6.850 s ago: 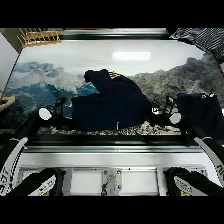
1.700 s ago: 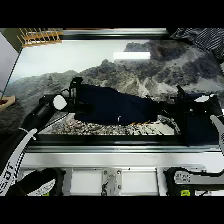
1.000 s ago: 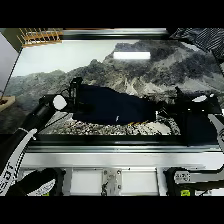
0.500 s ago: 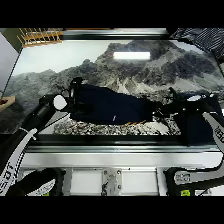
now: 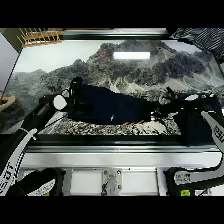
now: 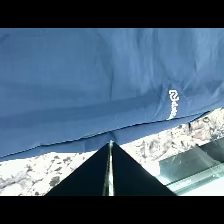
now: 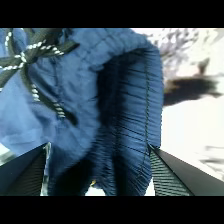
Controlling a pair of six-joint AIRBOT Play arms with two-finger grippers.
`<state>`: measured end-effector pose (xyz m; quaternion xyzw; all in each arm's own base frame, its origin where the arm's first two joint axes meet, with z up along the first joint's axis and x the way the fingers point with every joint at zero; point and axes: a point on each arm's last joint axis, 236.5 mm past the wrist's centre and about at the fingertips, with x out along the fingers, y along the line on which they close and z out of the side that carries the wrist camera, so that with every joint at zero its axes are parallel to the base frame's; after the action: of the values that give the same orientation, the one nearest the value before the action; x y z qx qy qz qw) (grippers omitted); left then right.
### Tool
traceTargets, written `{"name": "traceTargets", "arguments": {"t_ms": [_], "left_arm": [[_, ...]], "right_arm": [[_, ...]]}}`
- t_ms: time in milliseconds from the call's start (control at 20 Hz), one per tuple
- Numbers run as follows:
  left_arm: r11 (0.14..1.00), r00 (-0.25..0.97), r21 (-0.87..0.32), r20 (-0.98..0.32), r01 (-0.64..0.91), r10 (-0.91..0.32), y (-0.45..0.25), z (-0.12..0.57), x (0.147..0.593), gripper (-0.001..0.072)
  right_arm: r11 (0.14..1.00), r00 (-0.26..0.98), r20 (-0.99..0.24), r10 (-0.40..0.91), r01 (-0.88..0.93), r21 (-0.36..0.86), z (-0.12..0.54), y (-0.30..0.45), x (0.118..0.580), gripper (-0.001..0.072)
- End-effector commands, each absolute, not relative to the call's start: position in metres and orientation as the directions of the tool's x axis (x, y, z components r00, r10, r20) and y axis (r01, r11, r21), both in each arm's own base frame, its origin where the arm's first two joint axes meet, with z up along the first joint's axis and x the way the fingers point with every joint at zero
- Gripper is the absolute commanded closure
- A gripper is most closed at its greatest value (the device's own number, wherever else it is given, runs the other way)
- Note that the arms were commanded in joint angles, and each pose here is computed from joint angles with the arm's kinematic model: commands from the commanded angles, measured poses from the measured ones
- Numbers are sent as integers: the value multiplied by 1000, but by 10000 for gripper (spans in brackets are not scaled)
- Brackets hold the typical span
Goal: Fold the clothes and pants, and hang the long-sleeved shirts on hangers.
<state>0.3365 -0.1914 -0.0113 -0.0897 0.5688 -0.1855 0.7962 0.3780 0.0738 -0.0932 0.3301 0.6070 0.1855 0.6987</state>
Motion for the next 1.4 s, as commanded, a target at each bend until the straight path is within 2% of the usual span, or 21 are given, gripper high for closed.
{"name": "traceTargets", "arguments": {"t_ms": [0, 100, 300, 450, 850, 1100, 1250, 1300, 1350], "left_arm": [[915, 285, -353, -872, 194, -397, -191, -11, 337, 701], [915, 286, -353, -872, 195, -397, -192, -11, 337, 701], [915, 285, -353, -872, 194, -397, -191, -11, 337, 701], [915, 284, -353, -873, 195, -397, -192, -11, 337, 701], [915, 287, -353, -872, 195, -398, -192, -11, 337, 701], [915, 286, -353, -872, 195, -398, -192, -11, 337, 701], [915, 286, -353, -872, 194, -397, -192, -11, 337, 701], [915, 285, -353, -872, 195, -398, -192, -11, 337, 701], [915, 285, -353, -872, 194, -397, -191, -11, 337, 701]], "right_arm": [[731, 266, -730, 630, 113, 673, -65, 49, 388, 17], [764, 259, -759, 597, 104, 637, -67, 37, 382, 12], [756, 240, -756, 609, 114, 645, -77, 42, 378, -1], [768, 284, -759, 586, 104, 632, -73, 28, 389, 0], [751, 238, -756, 610, 131, 647, -88, 33, 384, 0], [695, 200, -710, 675, 150, 703, -99, 67, 386, 1], [694, 172, -707, 686, 138, 707, -105, 83, 384, 9], [695, 164, -707, 688, 134, 707, -106, 87, 383, 28], [695, 159, -707, 689, 129, 707, -106, 90, 382, 175]]}}
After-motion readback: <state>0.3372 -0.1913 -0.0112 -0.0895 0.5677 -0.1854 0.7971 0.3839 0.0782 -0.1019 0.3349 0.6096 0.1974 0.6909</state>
